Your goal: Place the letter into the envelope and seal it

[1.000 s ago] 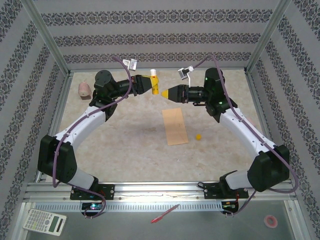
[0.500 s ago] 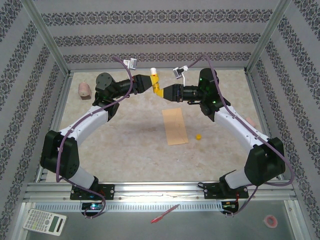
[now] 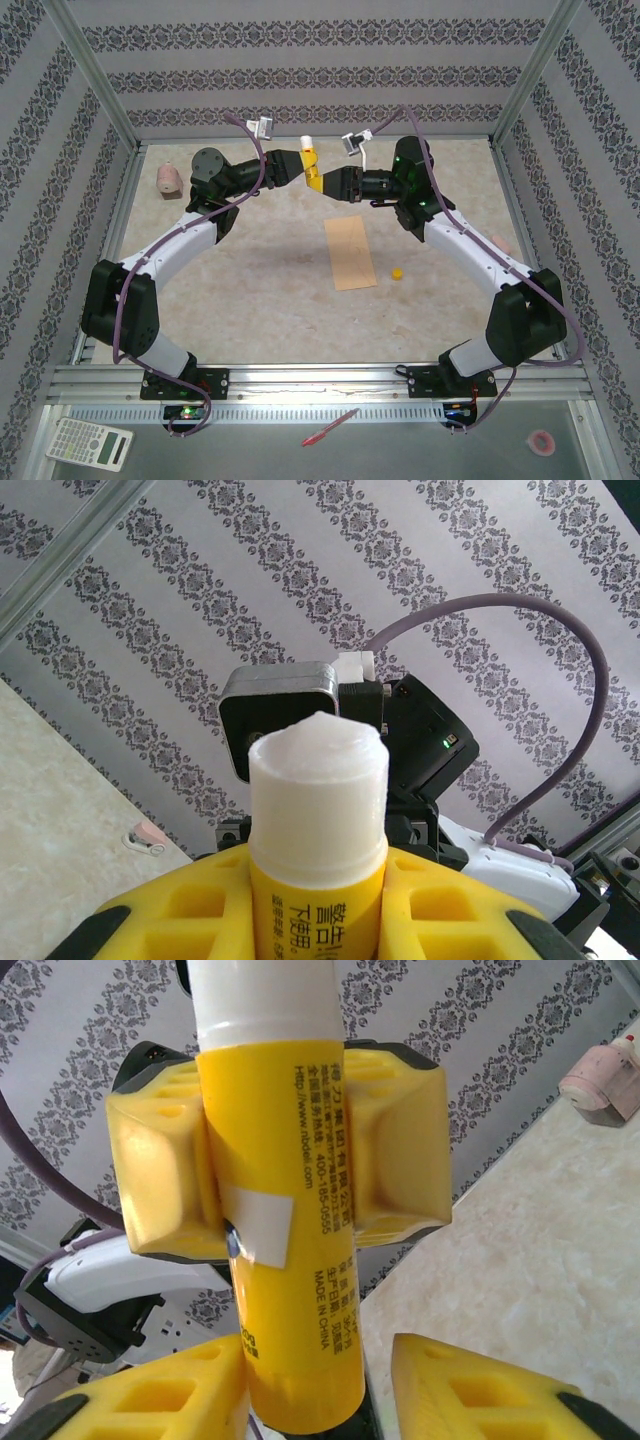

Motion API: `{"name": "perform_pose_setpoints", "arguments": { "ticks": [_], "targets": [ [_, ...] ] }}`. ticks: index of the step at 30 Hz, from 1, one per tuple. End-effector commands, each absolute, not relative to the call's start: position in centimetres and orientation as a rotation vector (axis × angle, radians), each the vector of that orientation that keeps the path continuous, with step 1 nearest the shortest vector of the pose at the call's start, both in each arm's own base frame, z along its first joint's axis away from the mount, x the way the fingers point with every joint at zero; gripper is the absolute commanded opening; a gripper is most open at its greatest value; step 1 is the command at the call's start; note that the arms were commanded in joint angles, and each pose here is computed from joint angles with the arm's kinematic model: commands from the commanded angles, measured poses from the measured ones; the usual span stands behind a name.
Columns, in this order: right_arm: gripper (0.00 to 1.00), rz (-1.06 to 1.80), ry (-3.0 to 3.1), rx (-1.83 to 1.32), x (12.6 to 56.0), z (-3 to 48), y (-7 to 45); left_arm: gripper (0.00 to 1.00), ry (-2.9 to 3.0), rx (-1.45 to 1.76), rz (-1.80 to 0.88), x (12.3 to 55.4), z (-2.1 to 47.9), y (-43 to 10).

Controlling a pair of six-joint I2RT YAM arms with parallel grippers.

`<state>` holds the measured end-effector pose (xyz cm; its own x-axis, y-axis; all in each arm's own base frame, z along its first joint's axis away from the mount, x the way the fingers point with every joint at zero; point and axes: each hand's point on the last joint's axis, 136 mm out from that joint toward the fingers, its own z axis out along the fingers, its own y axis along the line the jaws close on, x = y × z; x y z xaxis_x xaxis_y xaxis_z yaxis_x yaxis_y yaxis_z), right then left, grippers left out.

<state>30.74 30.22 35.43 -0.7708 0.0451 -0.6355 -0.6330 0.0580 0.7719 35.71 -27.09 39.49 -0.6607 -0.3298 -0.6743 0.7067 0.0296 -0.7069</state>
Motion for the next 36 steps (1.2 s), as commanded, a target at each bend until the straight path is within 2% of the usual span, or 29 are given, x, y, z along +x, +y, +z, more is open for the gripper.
{"name": "perform_pose_setpoints", "arguments": {
  "ticks": [1, 4, 9, 20, 36],
  "targets": [
    [0.34, 1.753, 1.761, -0.631, 30.7, 37.3, 30.7, 0.00, 1.485, 0.425, -1.732, 35.4, 40.5, -27.1],
    [0.27, 1.738, 1.754, -0.615, 30.9, 37.4, 30.6, 0.00, 1.492, 0.417, -1.736, 35.5, 40.3, -27.2],
    [0.21, 1.704, 1.755, -0.580, 31.3, 37.5, 30.5, 0.00, 1.500, 0.405, -1.737, 35.7, 40.1, -27.2],
    [0.18, 1.442, 1.835, -0.524, 31.4, 36.3, 31.9, 0.00, 1.607, 0.364, -1.657, 36.4, 38.8, -27.9],
    [0.18, 0.926, 1.921, -0.567, 30.9, 32.2, 37.3, 0.00, 1.829, 0.194, -1.432, 36.2, 35.0, -29.4]
  ]
}}
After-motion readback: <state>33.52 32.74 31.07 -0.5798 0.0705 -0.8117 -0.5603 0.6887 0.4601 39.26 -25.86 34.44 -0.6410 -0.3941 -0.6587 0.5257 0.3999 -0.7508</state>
